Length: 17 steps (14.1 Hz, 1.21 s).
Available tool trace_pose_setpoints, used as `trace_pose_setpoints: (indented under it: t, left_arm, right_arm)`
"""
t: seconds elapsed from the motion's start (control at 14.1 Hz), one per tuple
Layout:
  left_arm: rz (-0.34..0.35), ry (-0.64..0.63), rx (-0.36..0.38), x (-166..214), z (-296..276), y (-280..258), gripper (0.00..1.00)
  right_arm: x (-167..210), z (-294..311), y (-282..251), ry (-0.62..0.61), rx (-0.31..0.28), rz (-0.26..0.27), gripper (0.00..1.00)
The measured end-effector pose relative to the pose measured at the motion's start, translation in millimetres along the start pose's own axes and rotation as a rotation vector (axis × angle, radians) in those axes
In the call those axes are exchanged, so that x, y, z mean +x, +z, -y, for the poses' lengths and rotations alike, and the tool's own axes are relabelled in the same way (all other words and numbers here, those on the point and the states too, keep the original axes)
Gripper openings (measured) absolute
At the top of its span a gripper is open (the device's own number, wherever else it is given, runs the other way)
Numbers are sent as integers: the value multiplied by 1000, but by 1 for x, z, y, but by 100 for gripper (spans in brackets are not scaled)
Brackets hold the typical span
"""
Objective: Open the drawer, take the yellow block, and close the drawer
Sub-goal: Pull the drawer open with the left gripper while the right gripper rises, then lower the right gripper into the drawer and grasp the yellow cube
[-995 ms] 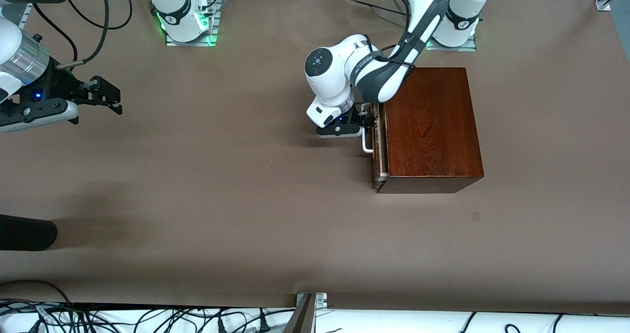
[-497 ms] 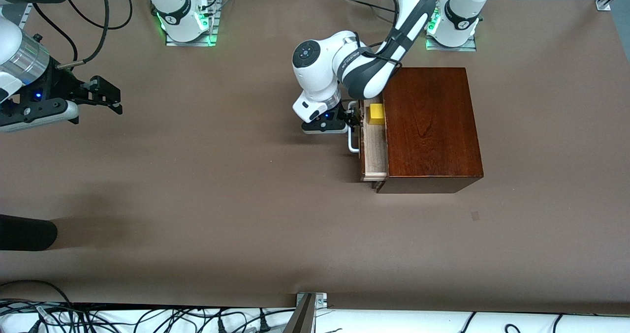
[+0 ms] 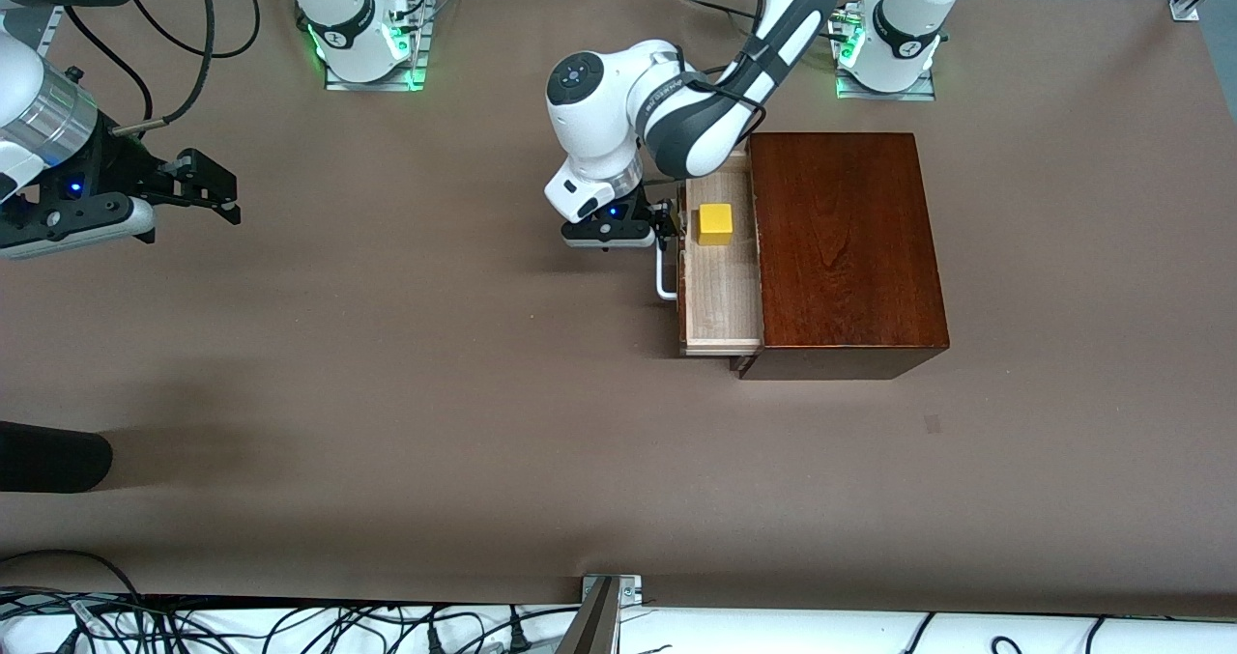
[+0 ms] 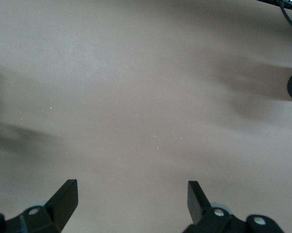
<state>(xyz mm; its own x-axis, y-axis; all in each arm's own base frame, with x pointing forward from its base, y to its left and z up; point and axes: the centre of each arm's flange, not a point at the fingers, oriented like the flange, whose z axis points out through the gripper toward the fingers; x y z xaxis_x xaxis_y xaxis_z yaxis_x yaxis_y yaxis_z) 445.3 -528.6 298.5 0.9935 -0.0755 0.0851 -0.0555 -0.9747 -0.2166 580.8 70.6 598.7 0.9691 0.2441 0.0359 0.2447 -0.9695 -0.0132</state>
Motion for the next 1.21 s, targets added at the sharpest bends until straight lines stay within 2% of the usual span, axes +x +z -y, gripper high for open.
trace_pose_setpoints:
  t: [0.28, 0.57, 0.78, 0.92, 1.21]
  left_arm:
    - [41, -35, 89, 13, 15, -45, 100]
    - [53, -73, 59, 30, 64, -141, 100]
    - [100, -87, 7, 68, 155, -183, 100]
    - [143, -87, -27, 102, 236, -190, 100]
    - [232, -83, -167, 149, 395, -174, 100]
  right_arm:
    - [-2, 5, 2, -30, 4, 25, 100]
    - [2, 40, 7, -151, 13, 35, 100]
    - [4, 101, 11, -282, 28, 38, 100]
    - [1, 155, 14, -369, 68, 37, 100]
    - [-11, 302, 35, -607, 91, -33, 100]
